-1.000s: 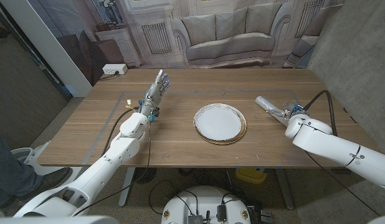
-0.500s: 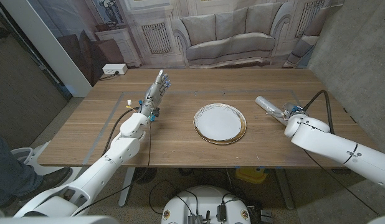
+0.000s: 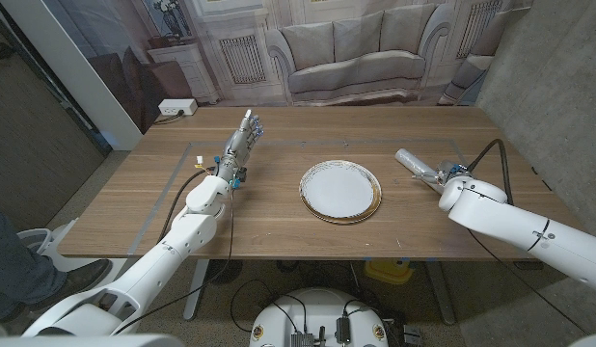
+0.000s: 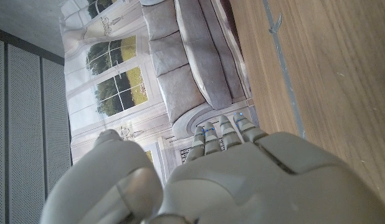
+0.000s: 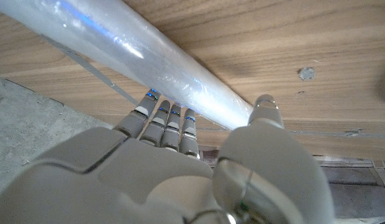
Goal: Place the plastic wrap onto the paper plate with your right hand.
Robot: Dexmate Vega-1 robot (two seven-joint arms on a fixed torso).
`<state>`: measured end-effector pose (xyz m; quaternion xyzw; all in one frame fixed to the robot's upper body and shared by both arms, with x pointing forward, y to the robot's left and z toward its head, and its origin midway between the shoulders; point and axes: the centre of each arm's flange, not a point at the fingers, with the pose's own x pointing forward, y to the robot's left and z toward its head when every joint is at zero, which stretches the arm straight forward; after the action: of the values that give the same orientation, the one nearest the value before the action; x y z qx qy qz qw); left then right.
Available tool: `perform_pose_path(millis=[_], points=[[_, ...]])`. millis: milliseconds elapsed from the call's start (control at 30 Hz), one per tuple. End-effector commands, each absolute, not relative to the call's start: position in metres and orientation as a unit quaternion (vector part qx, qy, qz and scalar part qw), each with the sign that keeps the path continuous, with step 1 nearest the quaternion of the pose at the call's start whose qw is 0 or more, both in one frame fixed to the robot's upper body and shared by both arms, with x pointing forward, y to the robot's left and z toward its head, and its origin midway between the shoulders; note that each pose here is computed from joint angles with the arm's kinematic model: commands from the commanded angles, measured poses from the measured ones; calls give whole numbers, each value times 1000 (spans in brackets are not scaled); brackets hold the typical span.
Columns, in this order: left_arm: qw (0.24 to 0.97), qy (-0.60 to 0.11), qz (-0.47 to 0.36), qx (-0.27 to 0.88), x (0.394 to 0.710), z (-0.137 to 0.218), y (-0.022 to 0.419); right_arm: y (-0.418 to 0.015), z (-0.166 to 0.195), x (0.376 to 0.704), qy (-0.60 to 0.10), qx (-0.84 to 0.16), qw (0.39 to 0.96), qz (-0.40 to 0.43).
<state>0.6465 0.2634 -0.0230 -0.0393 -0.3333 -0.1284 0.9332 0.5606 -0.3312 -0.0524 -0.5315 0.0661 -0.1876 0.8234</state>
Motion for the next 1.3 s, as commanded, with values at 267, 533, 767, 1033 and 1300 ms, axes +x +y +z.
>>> perform_pose_path(millis=[267, 533, 767, 1033, 1300], points=[[934, -333, -124, -40, 650, -20, 262, -334, -55, 569, 78, -529, 824, -187], [934, -332, -123, -40, 652, -20, 262, -336, -55, 573, 80, -528, 825, -187], [936, -326, -123, -45, 655, -25, 262, -336, -58, 578, 87, -528, 825, -185], [936, -326, -123, -42, 656, -21, 262, -337, -58, 581, 89, -527, 824, -187], [937, -322, -126, -42, 659, -21, 260, -340, -59, 584, 99, -519, 828, -188]])
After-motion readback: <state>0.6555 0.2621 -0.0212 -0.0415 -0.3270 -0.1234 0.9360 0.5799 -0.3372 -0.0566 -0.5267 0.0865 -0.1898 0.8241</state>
